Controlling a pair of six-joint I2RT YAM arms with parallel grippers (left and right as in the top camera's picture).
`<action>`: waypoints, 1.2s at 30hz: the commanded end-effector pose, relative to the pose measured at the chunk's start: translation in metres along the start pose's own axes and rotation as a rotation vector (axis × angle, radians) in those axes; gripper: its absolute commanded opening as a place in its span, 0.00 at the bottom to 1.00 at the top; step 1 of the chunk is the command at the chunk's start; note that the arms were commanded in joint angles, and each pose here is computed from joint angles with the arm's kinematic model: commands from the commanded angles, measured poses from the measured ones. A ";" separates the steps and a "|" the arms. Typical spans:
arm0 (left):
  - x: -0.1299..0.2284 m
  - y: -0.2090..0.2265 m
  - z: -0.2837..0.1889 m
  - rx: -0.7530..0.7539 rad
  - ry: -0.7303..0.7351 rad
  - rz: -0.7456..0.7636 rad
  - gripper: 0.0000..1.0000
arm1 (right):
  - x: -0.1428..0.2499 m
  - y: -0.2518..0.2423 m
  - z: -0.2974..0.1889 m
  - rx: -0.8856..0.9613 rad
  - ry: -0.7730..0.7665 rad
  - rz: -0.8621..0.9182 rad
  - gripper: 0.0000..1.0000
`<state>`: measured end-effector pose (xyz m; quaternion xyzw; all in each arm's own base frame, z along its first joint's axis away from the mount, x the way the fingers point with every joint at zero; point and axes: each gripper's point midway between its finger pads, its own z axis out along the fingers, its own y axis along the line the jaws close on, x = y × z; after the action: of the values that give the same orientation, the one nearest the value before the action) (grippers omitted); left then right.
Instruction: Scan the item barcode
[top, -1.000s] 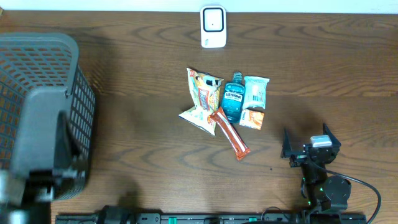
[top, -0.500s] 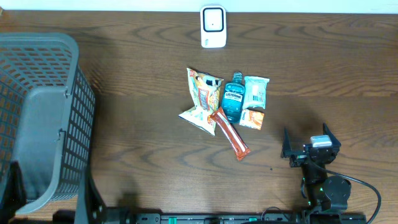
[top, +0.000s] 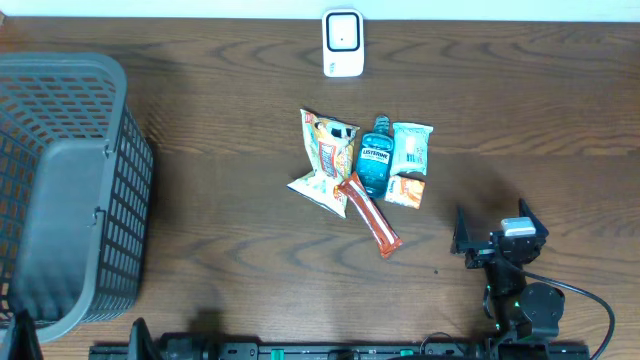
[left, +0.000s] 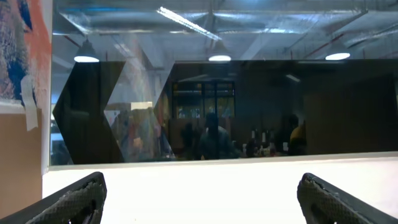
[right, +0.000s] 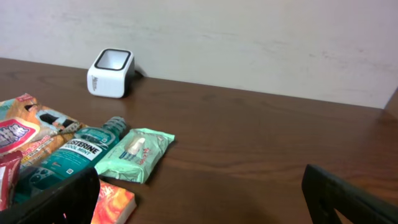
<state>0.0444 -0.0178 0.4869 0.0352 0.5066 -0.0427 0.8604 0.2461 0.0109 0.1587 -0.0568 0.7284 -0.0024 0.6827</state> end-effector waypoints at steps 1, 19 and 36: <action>-0.008 -0.004 -0.012 0.010 -0.039 0.004 0.98 | 0.000 0.002 0.000 -0.013 0.000 0.107 0.99; -0.058 0.036 -0.013 -0.231 -0.227 0.074 0.98 | -0.012 0.083 -0.022 -0.495 0.185 0.941 0.99; -0.067 0.044 -0.011 -0.273 -0.281 0.044 0.98 | -0.010 0.116 -0.045 -0.726 0.227 0.750 0.99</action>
<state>0.0203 0.0302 0.5430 -0.0776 0.3982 0.0428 0.9130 0.2008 0.1153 0.1634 0.0184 0.7221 0.4842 0.4938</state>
